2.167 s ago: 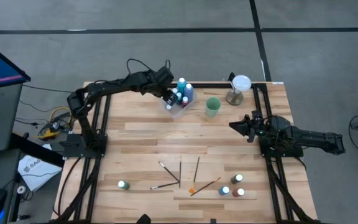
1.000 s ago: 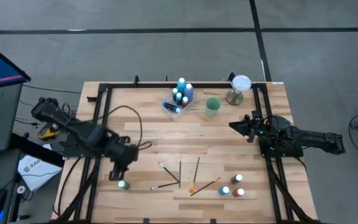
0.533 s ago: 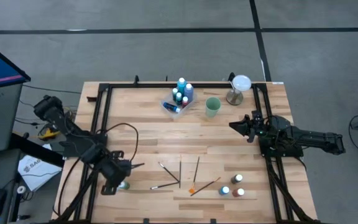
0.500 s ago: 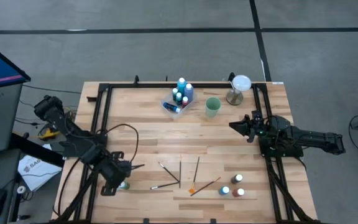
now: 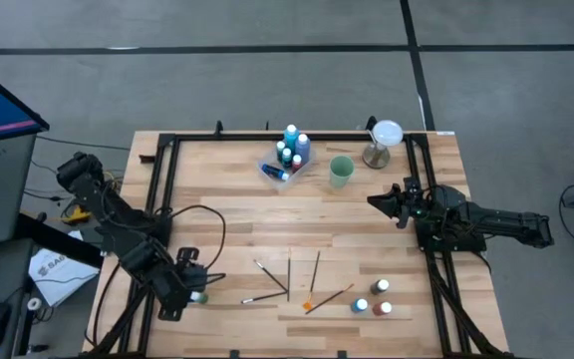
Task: Pick & Place Paint Supplies
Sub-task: Put the small green paint bottle into the transparent bin
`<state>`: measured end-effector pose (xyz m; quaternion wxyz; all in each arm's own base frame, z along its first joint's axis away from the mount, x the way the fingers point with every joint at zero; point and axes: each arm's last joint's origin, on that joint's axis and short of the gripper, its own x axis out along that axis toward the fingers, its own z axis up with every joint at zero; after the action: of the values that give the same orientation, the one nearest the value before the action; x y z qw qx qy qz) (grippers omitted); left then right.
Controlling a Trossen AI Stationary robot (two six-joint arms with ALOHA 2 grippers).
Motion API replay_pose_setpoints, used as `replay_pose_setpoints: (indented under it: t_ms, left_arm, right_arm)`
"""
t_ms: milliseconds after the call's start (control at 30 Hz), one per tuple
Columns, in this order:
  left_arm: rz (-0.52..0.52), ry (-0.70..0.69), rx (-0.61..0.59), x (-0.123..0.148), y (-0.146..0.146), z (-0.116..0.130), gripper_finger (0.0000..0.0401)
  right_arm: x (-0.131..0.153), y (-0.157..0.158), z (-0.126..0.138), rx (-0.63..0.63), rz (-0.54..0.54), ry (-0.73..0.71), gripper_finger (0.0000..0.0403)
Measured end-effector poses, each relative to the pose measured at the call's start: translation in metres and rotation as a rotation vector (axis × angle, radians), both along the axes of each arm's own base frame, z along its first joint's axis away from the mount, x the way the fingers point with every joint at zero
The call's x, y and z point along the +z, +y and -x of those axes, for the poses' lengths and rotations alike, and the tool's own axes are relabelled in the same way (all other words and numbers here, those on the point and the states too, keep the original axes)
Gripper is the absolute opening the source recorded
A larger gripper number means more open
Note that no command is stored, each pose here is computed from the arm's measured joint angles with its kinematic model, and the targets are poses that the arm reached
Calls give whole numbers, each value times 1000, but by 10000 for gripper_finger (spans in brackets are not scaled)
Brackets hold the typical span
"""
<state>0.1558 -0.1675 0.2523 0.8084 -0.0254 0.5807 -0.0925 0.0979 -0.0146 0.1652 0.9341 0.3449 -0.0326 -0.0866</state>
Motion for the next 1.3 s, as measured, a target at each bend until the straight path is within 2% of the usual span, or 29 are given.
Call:
replay_pose_setpoints:
  t_ms: [600, 733, 967, 1167, 1300]
  left_arm:
    - [-75, 102, -14, -33, -19, -14, 212]
    - [-62, 116, -17, -33, -19, -14, 191]
    - [-43, 140, -33, -33, -20, -13, 113]
    - [-38, 142, -4, -33, -15, -18, 110]
    - [-25, 128, 65, -28, 0, -27, 110]
  right_arm:
    - [0, 0, 0, 0, 0, 0, 66]
    - [0, 0, 0, 0, 0, 0, 66]
    - [0, 0, 0, 0, 0, 0, 66]
    - [0, 0, 0, 0, 0, 0, 66]
    - [0, 0, 0, 0, 0, 0, 65]
